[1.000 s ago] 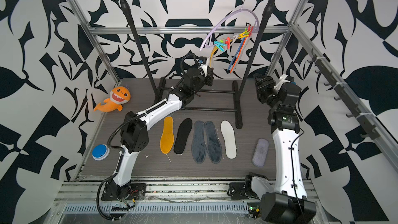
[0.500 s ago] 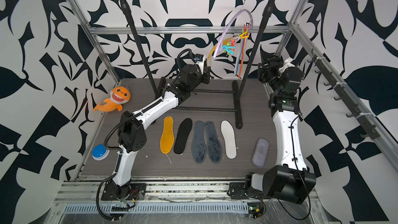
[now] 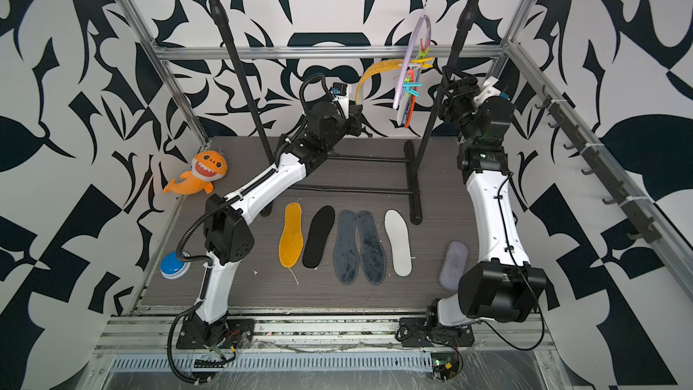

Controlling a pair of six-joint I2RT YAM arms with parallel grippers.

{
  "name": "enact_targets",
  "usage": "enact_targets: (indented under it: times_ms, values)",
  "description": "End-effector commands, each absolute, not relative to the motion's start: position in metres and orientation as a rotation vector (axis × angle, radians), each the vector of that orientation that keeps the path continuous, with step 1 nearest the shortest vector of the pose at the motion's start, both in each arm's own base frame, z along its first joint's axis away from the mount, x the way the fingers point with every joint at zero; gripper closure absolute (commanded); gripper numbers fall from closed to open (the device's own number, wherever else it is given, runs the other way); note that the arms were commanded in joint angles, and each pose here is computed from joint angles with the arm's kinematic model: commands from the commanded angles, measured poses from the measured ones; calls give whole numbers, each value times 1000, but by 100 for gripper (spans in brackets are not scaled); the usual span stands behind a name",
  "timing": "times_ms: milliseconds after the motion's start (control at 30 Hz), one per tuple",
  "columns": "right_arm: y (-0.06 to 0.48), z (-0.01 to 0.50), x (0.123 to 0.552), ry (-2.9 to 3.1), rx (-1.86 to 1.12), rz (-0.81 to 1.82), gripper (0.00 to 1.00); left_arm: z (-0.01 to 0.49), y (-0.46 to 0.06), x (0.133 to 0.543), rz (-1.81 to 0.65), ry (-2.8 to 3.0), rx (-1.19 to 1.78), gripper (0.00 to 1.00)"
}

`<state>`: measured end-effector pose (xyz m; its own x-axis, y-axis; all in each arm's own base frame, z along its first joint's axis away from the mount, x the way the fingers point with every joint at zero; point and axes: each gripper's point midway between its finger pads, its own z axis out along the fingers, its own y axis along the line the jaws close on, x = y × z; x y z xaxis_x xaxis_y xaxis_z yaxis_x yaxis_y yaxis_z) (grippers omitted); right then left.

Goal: Take the shoe insoles off the hanger
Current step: Open the clamp at the hanger.

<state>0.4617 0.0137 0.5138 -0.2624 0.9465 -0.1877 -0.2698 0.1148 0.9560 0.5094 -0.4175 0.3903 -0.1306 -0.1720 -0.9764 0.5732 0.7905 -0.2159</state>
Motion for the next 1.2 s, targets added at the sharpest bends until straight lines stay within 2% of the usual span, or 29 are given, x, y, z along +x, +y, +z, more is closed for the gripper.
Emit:
enact_targets:
  times_ms: [0,233,833,1167]
  values:
    - [19,563,446,1176,630,1399,25,403,-417,513,-683,1557,314,100]
    - [21,562,460,1141,674,1401,32,406,-415,522,-677,1563,308,100]
    - [20,563,478,1120,719,1444,29,398,-417,544,-727,1581,280,100]
    - [27,565,489,1100,746,1449,38,407,-423,543,-765,1521,290,100]
